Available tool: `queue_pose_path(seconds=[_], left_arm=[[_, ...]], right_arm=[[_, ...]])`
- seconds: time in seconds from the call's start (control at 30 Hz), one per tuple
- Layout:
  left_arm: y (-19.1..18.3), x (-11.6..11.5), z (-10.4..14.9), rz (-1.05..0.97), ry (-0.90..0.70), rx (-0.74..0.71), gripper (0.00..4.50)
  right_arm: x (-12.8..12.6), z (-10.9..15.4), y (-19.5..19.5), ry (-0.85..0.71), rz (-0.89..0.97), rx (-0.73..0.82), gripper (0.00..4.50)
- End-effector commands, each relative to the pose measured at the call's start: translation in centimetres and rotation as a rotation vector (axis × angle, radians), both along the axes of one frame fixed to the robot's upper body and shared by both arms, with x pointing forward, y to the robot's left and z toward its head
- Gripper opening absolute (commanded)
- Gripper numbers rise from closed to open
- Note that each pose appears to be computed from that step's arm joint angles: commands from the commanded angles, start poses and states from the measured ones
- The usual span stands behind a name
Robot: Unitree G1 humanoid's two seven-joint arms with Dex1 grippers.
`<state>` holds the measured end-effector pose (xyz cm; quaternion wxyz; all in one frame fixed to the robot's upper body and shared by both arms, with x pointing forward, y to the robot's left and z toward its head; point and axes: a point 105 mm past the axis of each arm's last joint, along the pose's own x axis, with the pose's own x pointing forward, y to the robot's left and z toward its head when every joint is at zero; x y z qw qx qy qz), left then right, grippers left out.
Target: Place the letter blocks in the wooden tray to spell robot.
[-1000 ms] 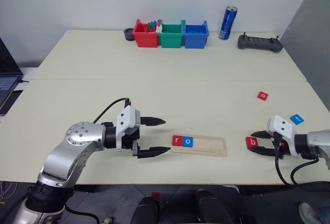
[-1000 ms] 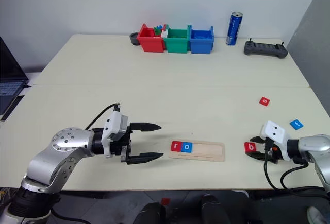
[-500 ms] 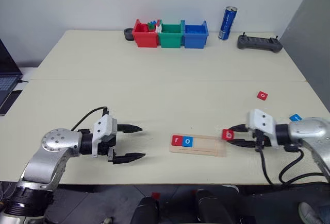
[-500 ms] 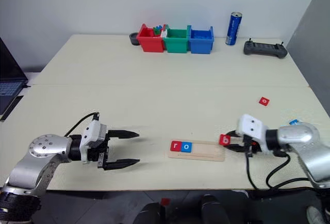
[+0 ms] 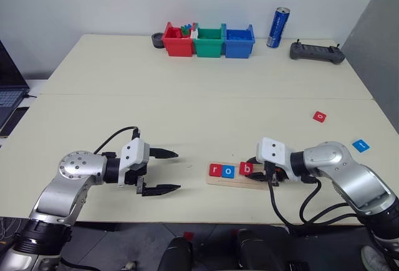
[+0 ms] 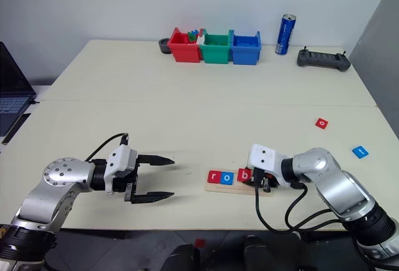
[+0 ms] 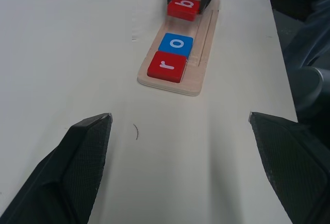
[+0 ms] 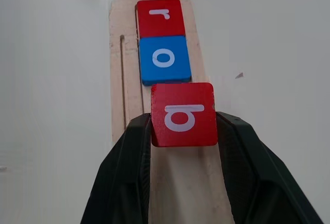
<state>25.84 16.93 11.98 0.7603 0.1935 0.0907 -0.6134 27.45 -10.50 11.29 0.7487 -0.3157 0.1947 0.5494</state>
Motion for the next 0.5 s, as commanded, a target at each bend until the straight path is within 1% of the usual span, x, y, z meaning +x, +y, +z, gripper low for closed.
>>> queue_pose_path(seconds=[0.03,0.37,0.5], left_arm=[[-0.2,-0.1,0.5,-0.022,-0.038,0.005,4.5],[0.8,-0.8,-1.5,-0.019,-0.031,0.006,4.5],[0.7,-0.9,-1.8,-0.023,-0.032,0.003,4.5]], right_arm=[[0.3,0.5,0.3,-0.021,0.0,-0.003,1.46],[0.1,0.0,0.5,-0.004,0.022,-0.028,1.46],[-0.1,-0.1,0.7,0.006,0.033,-0.026,1.46]])
